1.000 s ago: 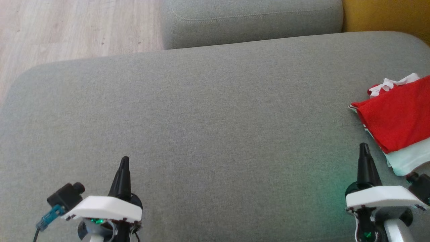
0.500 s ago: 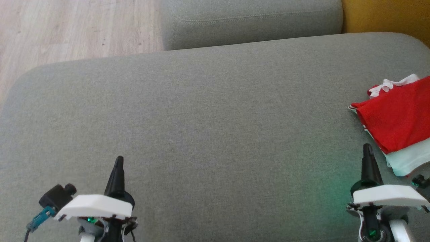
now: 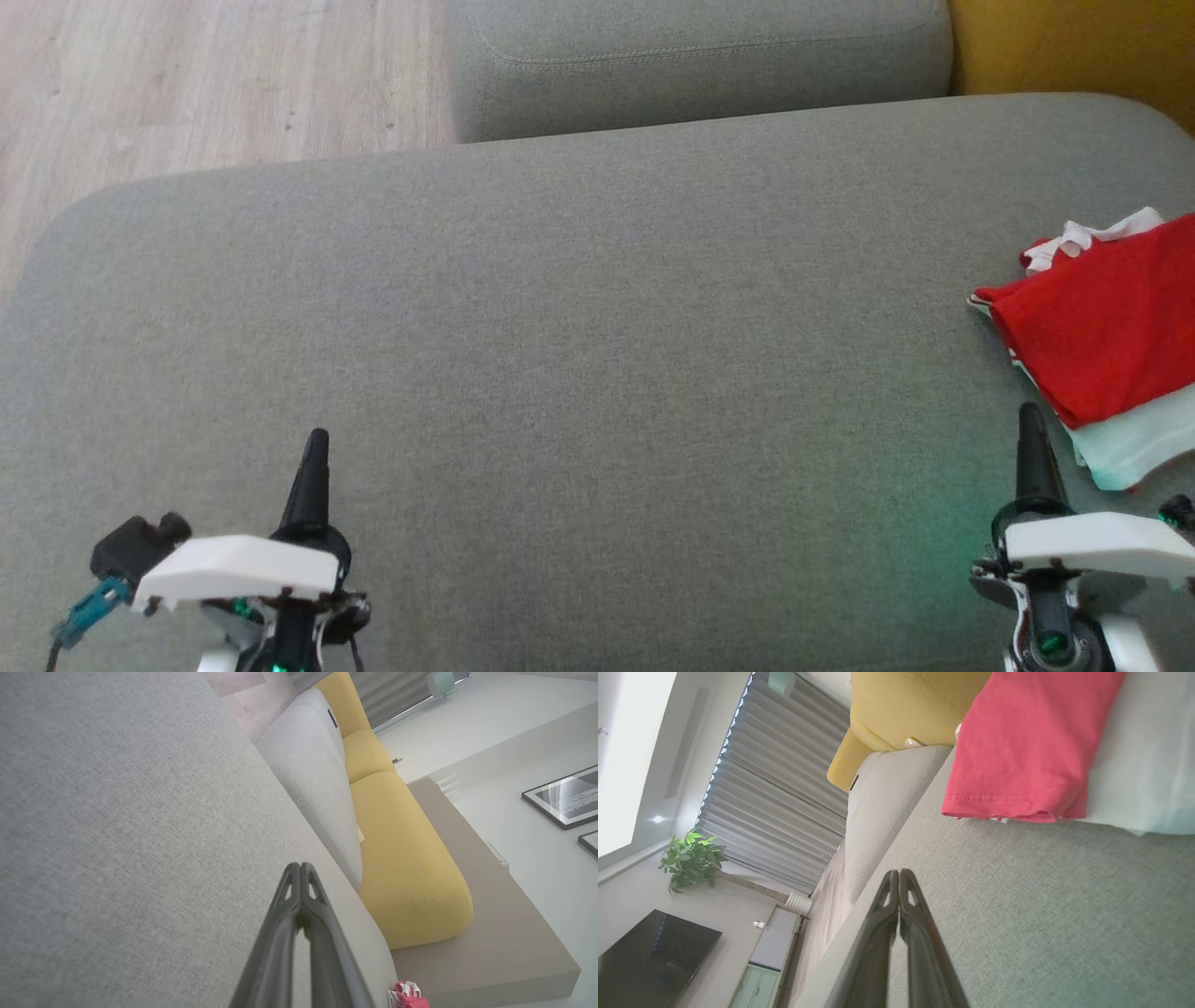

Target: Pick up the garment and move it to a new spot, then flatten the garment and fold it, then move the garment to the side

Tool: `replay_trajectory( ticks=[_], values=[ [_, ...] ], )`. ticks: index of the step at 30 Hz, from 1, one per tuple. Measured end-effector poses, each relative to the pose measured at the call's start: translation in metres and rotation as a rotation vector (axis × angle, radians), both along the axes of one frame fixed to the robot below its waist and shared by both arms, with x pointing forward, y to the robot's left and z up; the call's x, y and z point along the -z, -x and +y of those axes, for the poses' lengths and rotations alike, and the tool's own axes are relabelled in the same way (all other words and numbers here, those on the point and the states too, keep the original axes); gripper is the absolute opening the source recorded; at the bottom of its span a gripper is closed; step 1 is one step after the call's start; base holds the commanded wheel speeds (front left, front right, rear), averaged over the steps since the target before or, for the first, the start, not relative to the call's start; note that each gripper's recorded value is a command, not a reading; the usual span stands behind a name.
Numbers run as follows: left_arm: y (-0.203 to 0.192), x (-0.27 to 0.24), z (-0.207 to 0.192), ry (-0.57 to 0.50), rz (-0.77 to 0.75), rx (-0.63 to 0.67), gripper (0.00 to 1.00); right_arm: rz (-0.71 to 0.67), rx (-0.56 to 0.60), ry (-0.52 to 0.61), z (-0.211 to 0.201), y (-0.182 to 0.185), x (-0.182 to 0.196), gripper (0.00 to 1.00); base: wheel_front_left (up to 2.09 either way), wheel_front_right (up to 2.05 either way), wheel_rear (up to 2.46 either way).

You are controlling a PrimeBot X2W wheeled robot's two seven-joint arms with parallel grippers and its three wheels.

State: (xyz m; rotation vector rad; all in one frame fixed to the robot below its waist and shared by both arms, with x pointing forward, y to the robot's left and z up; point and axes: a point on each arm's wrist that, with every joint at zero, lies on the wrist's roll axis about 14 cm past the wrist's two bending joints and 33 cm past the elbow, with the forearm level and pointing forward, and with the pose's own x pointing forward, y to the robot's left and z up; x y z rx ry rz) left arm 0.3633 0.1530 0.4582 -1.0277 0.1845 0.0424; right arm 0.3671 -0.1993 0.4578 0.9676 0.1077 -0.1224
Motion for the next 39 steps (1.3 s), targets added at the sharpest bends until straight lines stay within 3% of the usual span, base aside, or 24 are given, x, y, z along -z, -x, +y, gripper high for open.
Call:
replay_trajectory(
  ticks=[39],
  values=[
    [-0.006,-0.009,0.024,0.399,-0.019,-0.075,0.0,-0.04,0.041,-0.446,-0.005,-0.004,-0.011,0.0,0.0,0.0,0.0]
  ],
)
